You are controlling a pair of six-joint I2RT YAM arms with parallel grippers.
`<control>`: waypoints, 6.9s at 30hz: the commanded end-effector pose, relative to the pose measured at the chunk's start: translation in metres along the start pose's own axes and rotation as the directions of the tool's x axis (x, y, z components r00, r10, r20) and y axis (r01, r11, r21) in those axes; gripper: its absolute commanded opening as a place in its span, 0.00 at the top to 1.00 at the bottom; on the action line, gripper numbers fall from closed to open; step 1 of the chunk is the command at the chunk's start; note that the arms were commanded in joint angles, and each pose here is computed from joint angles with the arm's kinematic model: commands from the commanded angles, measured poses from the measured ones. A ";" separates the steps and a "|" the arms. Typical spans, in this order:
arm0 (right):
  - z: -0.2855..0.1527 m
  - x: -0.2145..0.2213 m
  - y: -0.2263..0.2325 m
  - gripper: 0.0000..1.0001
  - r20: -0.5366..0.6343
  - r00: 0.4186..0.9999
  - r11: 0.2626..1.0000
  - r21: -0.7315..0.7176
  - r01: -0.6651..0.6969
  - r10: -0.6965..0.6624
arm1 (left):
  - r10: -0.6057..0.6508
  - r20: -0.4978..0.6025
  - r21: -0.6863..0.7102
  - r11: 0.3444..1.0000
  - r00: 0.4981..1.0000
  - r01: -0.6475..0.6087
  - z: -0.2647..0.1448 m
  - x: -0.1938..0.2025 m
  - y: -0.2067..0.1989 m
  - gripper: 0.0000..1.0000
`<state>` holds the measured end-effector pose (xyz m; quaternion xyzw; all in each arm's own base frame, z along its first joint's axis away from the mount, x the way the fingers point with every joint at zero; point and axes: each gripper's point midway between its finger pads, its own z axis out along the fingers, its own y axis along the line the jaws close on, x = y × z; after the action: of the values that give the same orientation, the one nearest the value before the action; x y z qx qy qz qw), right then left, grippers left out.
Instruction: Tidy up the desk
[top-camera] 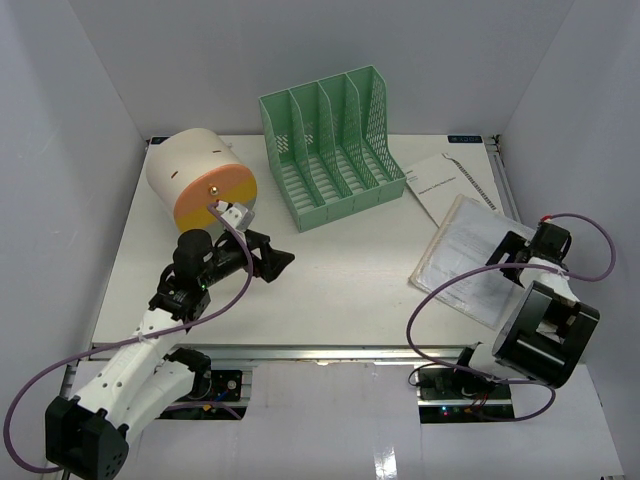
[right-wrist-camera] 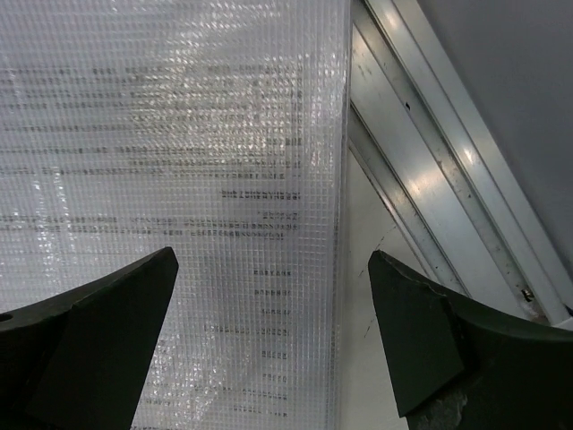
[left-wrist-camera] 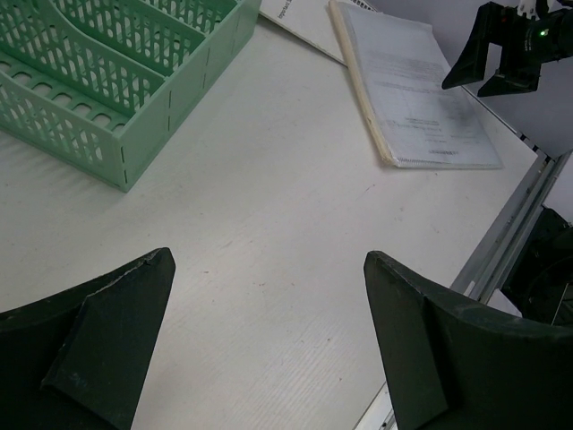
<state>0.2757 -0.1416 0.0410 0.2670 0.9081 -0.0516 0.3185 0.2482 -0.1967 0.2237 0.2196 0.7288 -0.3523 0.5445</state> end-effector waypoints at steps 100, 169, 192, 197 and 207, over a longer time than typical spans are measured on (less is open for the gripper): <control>-0.190 -0.013 0.140 0.10 0.808 0.540 0.156 -0.517 0.842 -0.237 | -0.158 0.257 0.179 0.977 0.954 0.114 0.114 -0.050 -0.153 1.00; -0.382 -0.071 0.329 0.92 0.976 0.217 -0.251 -0.218 0.943 -0.035 | 0.131 0.359 0.008 0.990 0.924 -0.144 -0.031 -0.124 -0.090 0.23; -0.358 -0.175 0.374 0.92 0.921 0.312 0.293 -0.240 0.926 -0.232 | 0.174 0.317 -0.290 0.954 0.932 -0.080 -0.125 -0.060 -0.023 0.05; -0.333 -0.153 0.380 0.92 0.888 0.378 0.289 -0.301 0.909 -0.263 | 0.144 0.316 -0.259 0.964 0.938 -0.061 -0.123 -0.051 -0.026 0.04; -0.322 -0.143 0.389 0.92 0.841 0.466 0.315 -0.379 0.870 -0.275 | 0.115 0.272 -0.211 0.976 0.955 -0.058 -0.110 -0.038 -0.033 0.04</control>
<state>0.3894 0.2056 0.3737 -0.3389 0.7168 0.1366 0.5939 0.1677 -0.1246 0.2936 0.1331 0.6565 -0.2695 0.6918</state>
